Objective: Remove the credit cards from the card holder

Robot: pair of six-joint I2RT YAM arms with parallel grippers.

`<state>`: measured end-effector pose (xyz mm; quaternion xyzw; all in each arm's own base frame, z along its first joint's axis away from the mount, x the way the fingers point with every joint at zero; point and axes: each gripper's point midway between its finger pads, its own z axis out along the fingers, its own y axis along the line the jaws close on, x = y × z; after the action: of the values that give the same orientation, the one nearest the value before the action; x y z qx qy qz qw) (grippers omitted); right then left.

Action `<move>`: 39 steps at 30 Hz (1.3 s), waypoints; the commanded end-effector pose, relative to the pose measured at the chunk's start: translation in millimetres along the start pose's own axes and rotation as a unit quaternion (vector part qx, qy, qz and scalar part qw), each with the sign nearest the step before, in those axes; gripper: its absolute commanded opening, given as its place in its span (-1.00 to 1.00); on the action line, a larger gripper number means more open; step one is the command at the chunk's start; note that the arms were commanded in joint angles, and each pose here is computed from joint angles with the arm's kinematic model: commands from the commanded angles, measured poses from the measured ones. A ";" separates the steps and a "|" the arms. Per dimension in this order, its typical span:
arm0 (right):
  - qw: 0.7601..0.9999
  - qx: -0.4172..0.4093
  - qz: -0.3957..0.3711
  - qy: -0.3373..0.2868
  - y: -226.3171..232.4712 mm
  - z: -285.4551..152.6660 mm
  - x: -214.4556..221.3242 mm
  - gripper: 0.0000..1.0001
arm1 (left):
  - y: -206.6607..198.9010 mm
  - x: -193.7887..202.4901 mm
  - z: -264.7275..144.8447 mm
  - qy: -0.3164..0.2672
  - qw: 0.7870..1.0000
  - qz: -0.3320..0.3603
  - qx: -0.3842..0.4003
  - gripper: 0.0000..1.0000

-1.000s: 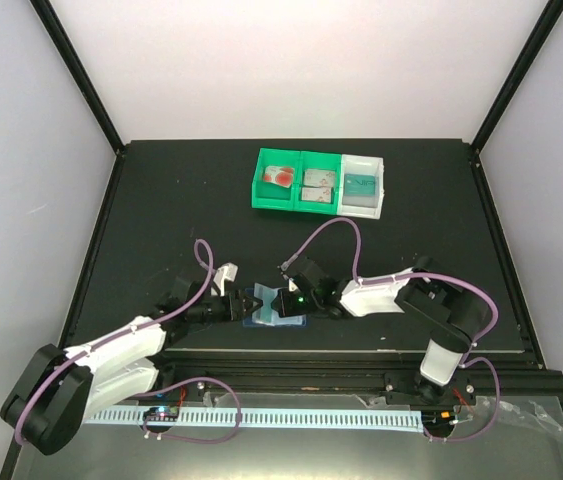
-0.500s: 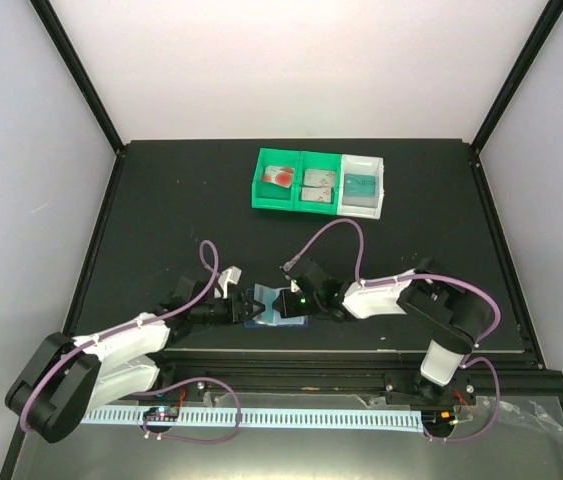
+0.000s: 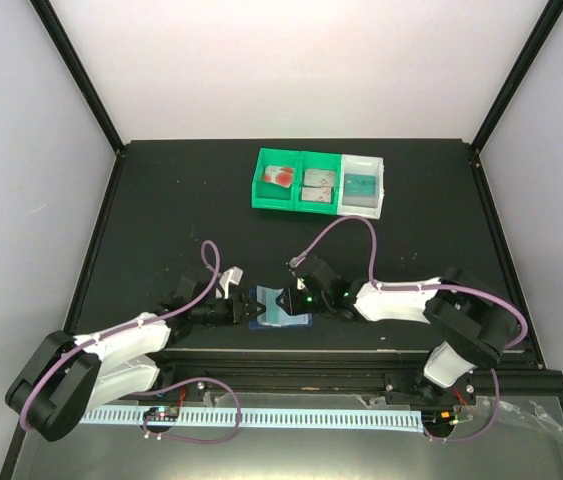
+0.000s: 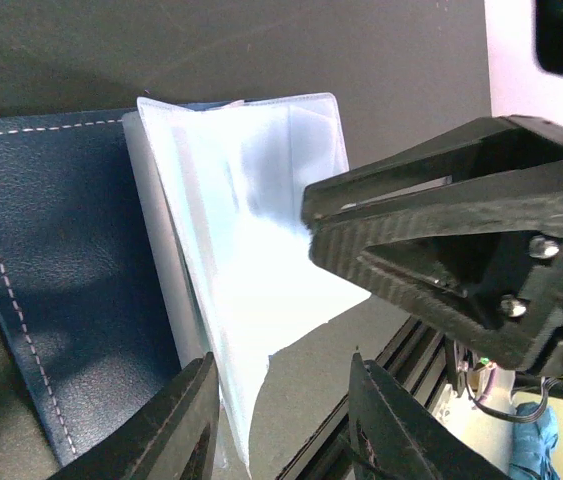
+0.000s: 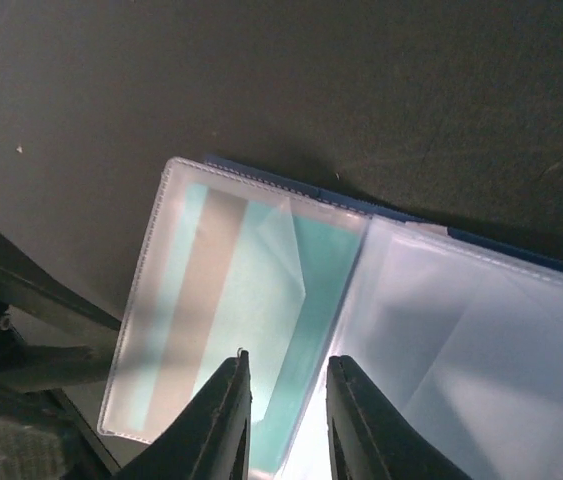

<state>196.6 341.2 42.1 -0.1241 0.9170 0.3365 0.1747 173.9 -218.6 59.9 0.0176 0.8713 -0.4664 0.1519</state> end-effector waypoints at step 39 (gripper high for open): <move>0.995 0.089 -0.016 -0.036 -45.8 -31.1 4.5 -0.60 | -70.4 1.7 33.5 0.041 0.996 0.053 0.066 -0.13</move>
<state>197.9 291.7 30.9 -0.1191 0.9367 0.2553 0.2079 158.4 -266.8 74.7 0.0723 0.8617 -0.4893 0.1137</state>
